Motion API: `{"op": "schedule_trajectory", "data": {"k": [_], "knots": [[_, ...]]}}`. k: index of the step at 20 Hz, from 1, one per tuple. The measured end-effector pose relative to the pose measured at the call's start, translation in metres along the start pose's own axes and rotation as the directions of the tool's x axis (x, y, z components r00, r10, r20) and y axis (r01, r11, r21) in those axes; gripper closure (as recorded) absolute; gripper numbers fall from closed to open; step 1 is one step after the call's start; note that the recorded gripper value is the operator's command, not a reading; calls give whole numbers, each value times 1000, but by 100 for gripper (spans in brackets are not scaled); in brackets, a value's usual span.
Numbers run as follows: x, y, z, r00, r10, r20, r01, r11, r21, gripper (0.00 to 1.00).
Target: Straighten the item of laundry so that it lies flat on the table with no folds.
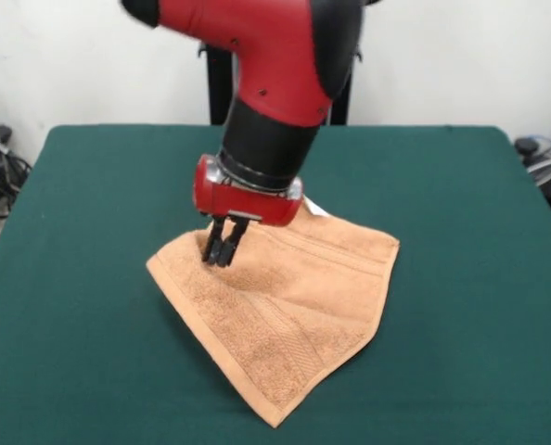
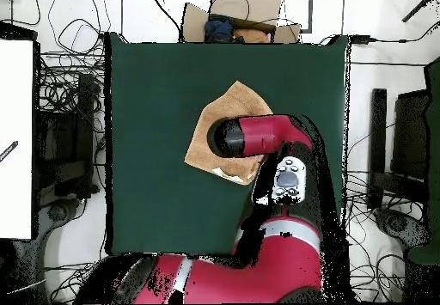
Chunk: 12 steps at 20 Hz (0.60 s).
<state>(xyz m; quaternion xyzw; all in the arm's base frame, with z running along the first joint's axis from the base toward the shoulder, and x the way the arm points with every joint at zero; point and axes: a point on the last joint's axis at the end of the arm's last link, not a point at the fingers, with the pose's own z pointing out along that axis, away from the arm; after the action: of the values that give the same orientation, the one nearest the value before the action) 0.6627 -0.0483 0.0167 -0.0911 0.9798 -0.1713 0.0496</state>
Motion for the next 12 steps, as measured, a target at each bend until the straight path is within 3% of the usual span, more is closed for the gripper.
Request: {"op": "schedule_trajectory", "data": {"k": [7,12], "knots": [[-30,7,-31,994,-92,58,85,989,121,100],[-35,4,-33,990,-126,57,114,977,179,100]]}}
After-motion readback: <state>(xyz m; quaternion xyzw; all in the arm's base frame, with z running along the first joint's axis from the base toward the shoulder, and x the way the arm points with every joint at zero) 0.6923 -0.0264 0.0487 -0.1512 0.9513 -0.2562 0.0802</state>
